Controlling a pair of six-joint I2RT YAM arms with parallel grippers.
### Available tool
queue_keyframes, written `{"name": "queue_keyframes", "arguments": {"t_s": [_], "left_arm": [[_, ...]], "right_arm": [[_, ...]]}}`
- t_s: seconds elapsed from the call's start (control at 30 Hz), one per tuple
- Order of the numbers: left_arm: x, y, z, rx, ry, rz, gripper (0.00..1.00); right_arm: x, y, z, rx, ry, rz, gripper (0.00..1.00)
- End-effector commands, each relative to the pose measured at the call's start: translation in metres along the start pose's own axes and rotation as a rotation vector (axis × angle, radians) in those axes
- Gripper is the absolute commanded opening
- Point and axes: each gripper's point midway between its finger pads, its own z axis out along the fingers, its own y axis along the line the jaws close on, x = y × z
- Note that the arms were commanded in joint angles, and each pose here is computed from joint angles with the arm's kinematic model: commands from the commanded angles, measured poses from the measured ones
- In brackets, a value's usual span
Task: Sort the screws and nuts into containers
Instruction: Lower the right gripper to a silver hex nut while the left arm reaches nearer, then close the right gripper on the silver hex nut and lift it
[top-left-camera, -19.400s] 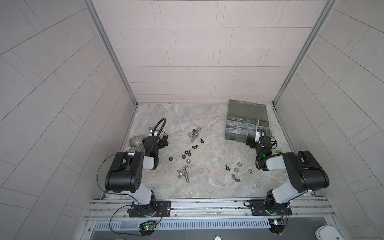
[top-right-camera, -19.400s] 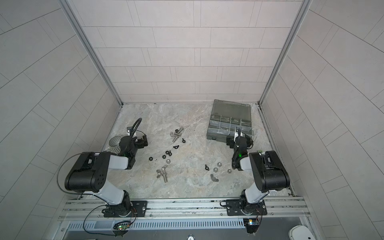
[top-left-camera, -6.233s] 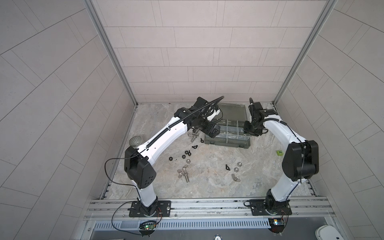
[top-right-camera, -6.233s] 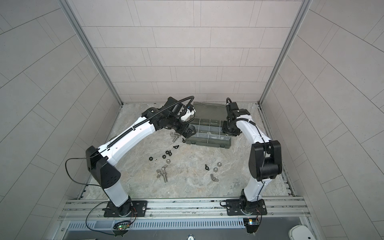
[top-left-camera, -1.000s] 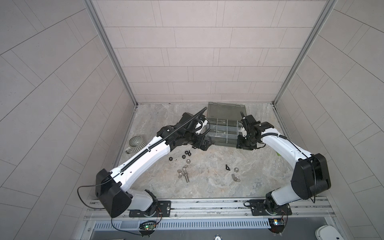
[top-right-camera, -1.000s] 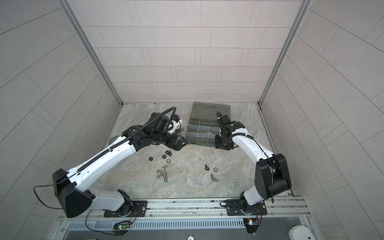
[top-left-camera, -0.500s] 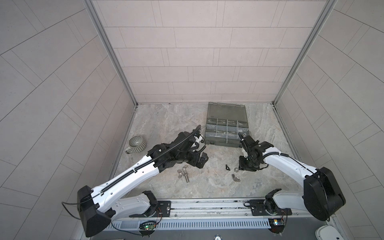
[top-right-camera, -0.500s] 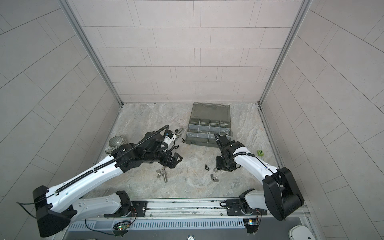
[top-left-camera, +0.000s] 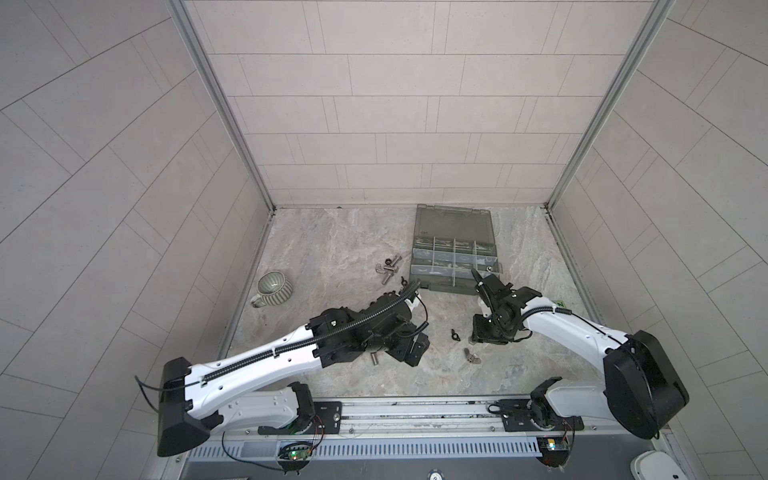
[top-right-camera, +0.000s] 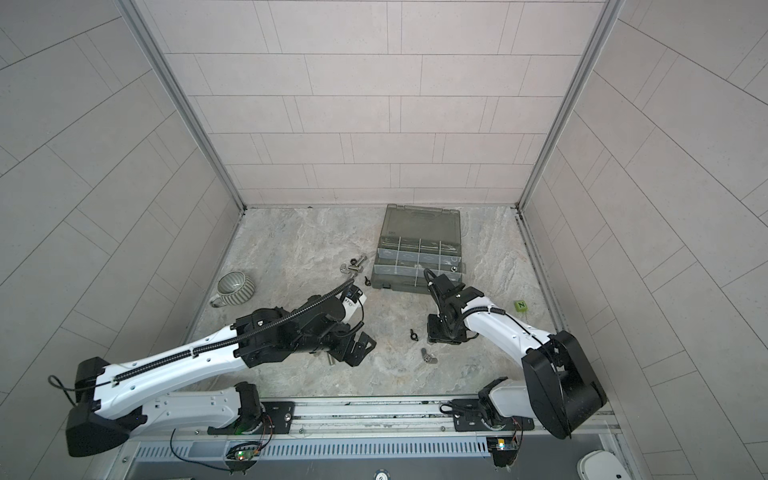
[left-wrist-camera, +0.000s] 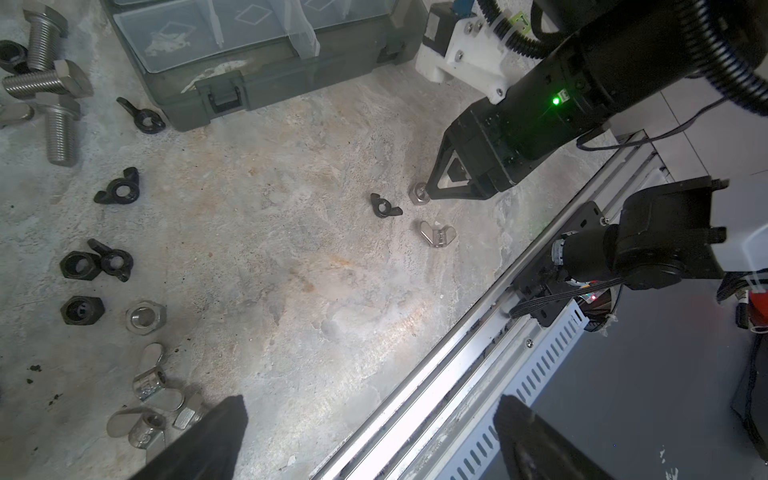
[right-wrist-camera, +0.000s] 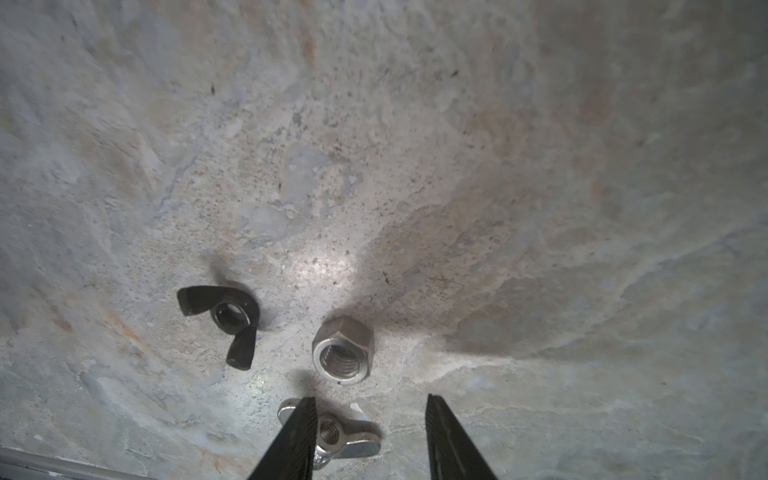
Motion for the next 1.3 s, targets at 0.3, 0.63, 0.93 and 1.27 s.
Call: {"name": "queue_keyframes", "arguments": {"t_s": [0.3, 0.63, 0.93, 1.27], "left_arm": [[-0.010, 0.003, -0.002, -0.035, -0.039, 0.006, 1.00], [-0.011, 0.004, -0.003, -0.043, -0.042, 0.016, 1.00], [-0.012, 0.007, -0.004, -0.052, -0.064, 0.015, 1.00], [-0.012, 0.011, -0.006, -0.059, -0.082, 0.007, 1.00]], "right_arm": [[-0.001, 0.004, 0.013, 0.015, 0.031, -0.022, 0.45], [-0.003, 0.005, 0.019, 0.028, 0.045, -0.028, 0.45], [-0.005, 0.006, 0.021, 0.038, 0.051, -0.037, 0.39], [-0.012, 0.009, 0.020, 0.048, 0.054, -0.065, 0.28]]}}
